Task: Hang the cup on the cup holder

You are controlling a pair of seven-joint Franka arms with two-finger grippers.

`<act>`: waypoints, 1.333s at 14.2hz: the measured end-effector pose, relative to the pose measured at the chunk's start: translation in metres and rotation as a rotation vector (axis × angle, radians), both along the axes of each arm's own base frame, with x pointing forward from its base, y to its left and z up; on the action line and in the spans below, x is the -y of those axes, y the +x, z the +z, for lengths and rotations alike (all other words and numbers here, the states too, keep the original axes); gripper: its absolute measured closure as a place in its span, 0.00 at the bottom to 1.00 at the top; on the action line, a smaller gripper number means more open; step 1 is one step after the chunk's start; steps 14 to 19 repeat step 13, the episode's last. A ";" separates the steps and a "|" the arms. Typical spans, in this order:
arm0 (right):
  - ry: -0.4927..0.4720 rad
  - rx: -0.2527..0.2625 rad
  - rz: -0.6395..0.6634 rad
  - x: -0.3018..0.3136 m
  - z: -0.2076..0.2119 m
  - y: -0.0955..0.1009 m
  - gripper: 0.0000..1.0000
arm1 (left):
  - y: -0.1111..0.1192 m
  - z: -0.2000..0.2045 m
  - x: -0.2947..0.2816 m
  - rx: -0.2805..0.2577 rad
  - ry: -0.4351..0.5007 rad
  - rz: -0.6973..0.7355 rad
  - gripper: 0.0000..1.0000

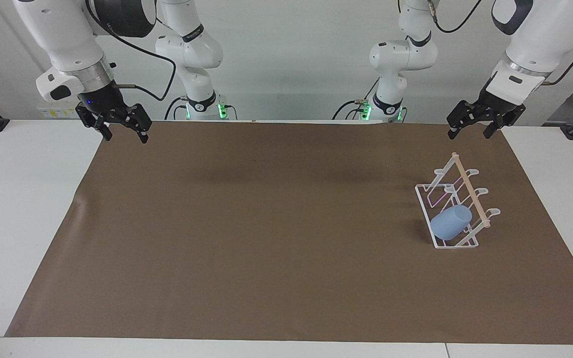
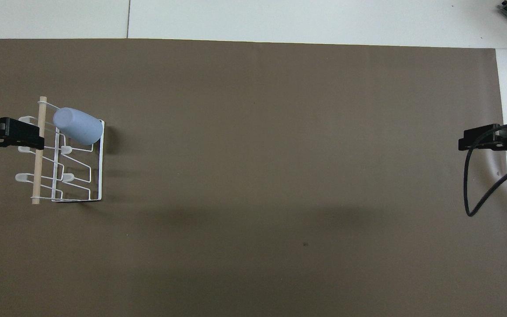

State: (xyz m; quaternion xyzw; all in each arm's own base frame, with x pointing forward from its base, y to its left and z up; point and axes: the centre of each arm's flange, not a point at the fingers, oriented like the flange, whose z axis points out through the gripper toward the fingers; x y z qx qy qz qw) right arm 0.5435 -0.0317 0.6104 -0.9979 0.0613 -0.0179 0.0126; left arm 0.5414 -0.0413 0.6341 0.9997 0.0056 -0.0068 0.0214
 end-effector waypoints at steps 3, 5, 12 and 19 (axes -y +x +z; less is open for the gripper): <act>0.000 0.000 0.000 0.000 0.000 0.000 0.00 | -0.001 -0.003 0.000 -0.011 0.001 0.001 0.00; 0.000 0.000 0.000 0.000 0.000 0.000 0.00 | -0.001 -0.005 -0.001 -0.017 0.001 0.001 0.00; 0.000 0.000 0.000 0.000 0.000 0.000 0.00 | -0.001 -0.006 -0.003 -0.017 0.000 -0.038 0.00; 0.000 0.000 0.000 0.000 0.000 0.000 0.00 | -0.001 -0.006 -0.004 -0.017 0.000 -0.036 0.00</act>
